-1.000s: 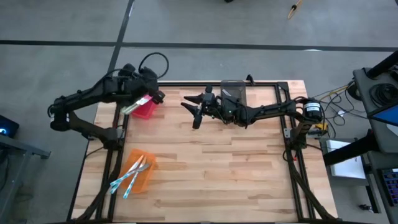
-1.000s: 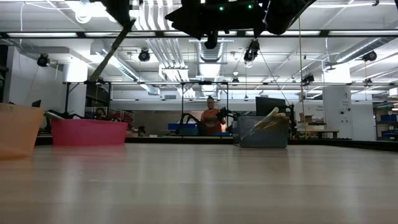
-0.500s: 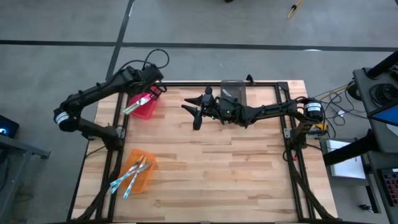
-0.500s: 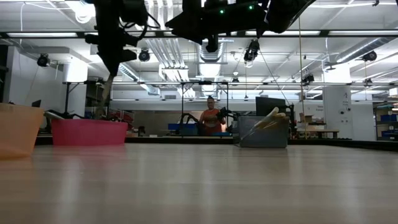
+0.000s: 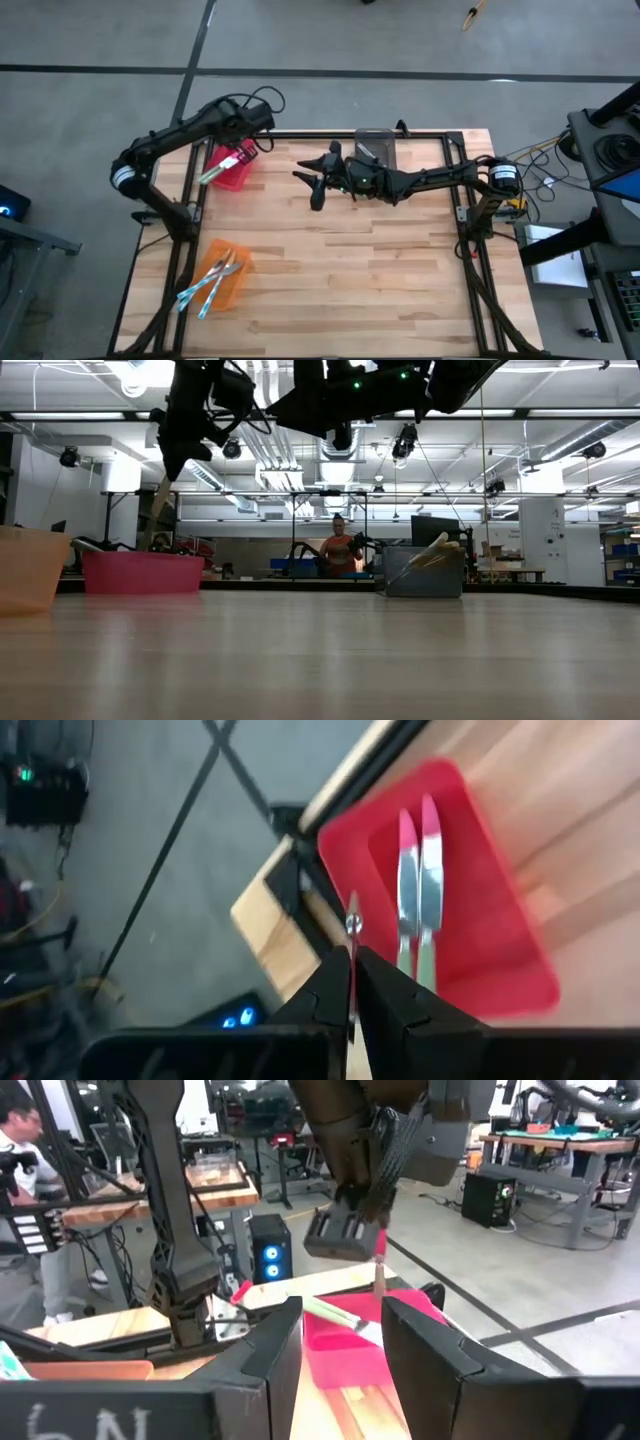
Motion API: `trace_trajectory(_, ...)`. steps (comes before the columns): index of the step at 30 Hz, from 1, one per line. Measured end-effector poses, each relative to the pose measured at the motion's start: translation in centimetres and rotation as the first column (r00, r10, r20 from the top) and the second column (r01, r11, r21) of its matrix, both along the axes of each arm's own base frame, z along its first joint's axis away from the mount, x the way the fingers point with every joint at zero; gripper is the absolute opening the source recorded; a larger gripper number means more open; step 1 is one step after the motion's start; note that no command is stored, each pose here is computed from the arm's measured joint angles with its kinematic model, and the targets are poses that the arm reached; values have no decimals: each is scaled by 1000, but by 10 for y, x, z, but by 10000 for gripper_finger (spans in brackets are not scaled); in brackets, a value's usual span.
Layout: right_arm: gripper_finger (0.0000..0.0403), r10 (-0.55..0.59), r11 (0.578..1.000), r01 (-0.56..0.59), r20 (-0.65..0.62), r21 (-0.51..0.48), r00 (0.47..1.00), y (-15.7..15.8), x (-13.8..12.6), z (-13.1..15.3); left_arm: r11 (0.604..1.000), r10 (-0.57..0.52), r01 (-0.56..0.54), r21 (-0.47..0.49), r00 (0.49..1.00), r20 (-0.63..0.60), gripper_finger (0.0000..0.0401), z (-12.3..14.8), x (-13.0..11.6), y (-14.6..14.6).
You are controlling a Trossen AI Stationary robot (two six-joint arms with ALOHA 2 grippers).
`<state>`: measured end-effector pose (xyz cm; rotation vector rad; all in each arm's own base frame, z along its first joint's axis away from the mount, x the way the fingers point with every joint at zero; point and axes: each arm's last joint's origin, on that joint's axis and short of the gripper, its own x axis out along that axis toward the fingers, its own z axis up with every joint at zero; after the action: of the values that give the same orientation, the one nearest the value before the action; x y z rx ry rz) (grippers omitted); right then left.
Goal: Sort silverware by color (type)
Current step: Put the green knife into the red bin
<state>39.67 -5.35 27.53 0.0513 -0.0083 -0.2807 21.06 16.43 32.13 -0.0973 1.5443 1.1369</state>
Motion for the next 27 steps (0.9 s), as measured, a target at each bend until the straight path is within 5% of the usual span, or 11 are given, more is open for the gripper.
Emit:
trace_trajectory(11,128,0,1000,0,-20,-2,1000,0,0,-2,1000,-14,13,-22,998,-54,0,-1,2,-7)
trace_trajectory(19,128,87,995,-91,-105,-33,991,2,0,-9,987,-157,153,50,982,102,0,37,3,-42)
trace_trajectory(22,128,185,981,-192,-147,-32,972,5,0,-14,944,-327,324,62,899,291,0,61,8,-73)
trace_trajectory(27,135,268,961,-274,-168,-16,949,8,-1,-16,805,-545,584,105,657,521,0,86,7,-128)
